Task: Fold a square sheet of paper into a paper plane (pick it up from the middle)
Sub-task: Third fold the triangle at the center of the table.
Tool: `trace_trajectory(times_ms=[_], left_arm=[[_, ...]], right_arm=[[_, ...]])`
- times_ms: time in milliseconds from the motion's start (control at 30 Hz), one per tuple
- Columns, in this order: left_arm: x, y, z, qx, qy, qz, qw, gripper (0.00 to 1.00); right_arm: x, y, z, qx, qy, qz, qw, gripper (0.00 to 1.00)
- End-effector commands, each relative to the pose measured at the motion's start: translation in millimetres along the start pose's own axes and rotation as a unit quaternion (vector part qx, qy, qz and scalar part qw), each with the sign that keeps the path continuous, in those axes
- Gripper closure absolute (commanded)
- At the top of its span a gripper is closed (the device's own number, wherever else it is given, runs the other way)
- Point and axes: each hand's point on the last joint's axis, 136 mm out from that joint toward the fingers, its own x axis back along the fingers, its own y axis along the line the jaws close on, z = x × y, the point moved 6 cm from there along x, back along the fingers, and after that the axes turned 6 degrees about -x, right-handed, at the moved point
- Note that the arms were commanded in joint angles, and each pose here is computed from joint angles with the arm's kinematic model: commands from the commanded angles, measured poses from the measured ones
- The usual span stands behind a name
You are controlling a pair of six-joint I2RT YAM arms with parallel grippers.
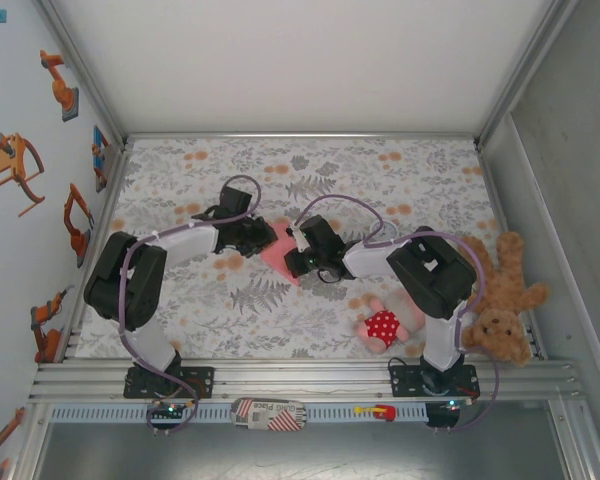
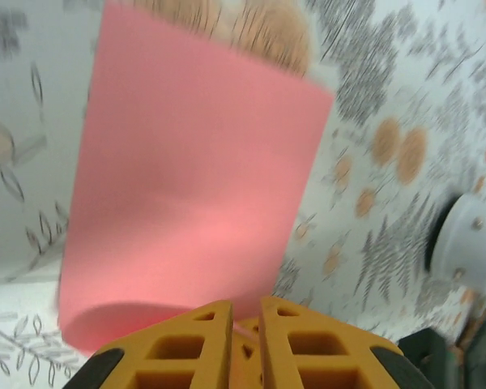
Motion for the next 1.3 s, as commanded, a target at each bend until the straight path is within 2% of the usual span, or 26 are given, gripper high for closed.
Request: trace_trajectory(times_ms=[0, 233, 700, 1267], left_arm=[[-9.1, 11.0, -10.3, -0.004, 0.012, -0.027, 1.000, 0.82], [-31.1, 11.9, -21.1, -0.001, 0.038, -0.031, 0.999, 0.84], [-50.9, 32.9, -10.5, 0.006, 0.084, -0.074, 0.994, 0.88], [-52.2, 34.1, -10.8, 0.004, 0.086, -0.080, 0.993, 0.89]], right_arm=[[3.1, 0.9, -7.9, -0.010, -0.011, 0.002, 1.000, 1.00], [4.8, 0.4, -8.8, -0.013, -0.014, 0.003, 1.000, 1.00], [10.0, -1.9, -11.5, -0.014, -0.027, 0.012, 0.999, 1.00], [7.9, -9.7, -5.1, -0.016, -0.020, 0.034, 0.999, 1.00]])
